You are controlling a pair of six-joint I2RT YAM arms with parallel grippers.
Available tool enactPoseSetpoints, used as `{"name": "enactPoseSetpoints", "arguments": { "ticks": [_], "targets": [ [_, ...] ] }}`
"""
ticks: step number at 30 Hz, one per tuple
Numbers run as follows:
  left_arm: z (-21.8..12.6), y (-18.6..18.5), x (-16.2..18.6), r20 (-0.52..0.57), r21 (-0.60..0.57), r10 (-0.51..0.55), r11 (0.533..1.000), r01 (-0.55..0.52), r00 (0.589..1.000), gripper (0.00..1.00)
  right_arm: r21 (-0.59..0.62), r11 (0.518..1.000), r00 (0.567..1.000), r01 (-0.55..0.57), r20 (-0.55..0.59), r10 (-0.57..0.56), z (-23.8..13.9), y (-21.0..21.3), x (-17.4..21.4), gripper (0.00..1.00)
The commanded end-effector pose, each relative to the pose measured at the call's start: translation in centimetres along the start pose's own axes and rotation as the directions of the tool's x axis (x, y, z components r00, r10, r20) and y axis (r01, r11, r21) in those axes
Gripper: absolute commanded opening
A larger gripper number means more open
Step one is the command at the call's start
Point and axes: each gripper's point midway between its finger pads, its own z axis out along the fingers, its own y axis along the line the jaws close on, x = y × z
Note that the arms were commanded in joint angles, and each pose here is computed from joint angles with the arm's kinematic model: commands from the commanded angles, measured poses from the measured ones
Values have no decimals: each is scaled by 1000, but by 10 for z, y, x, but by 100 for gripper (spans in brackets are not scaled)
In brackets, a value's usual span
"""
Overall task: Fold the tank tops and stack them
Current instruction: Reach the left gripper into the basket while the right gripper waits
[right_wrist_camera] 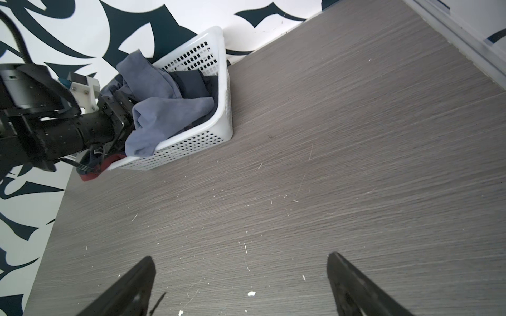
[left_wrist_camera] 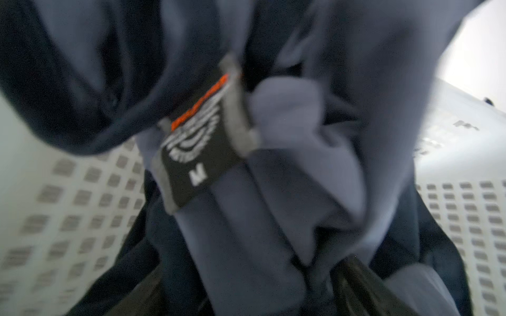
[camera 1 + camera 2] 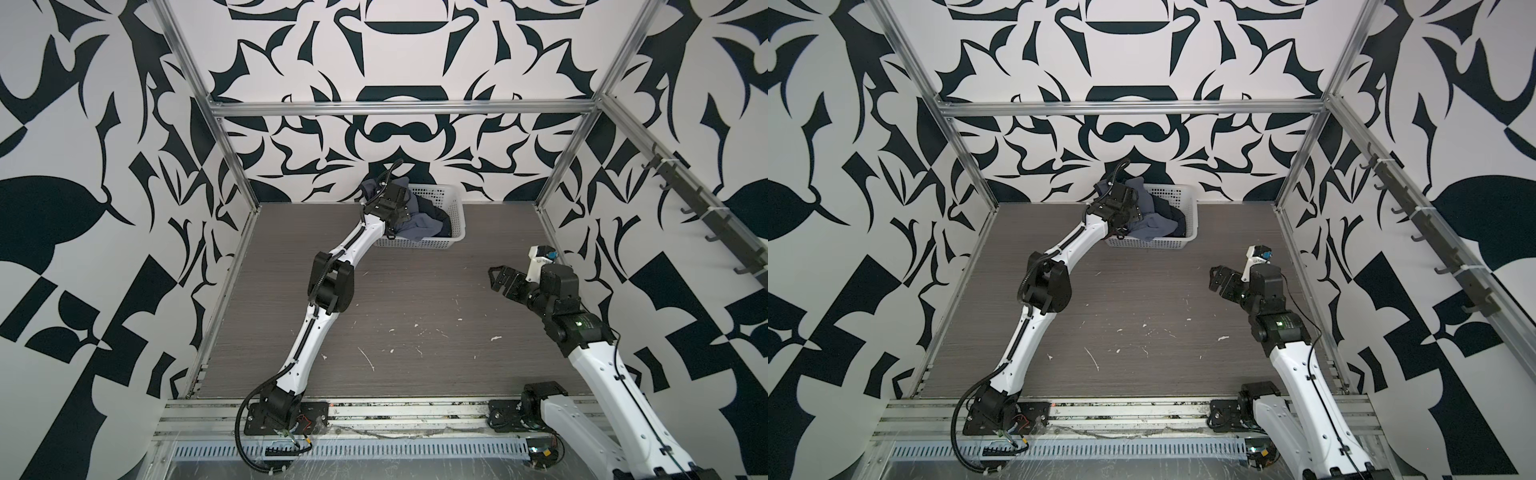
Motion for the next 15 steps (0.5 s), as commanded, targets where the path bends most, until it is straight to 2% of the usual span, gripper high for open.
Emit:
{"name": "enactPoseSetpoints", "arguments": {
  "ticks": [1, 5, 15],
  "targets": [
    [8, 43, -4, -5, -119, -13, 993, 12, 1000, 70, -13, 1000, 1000, 0, 6, 0, -4, 3, 0, 99],
    [3, 89, -9, -17, -224, 7, 975, -11, 1000, 68, -3, 1000, 1000, -3, 0, 3, -3, -1, 4, 100],
    [-38, 207, -30, -51, -337, 4, 941, -21, 999, 71, 5, 1000, 1000, -15, -10, 15, 2, -6, 11, 100]
  ]
}}
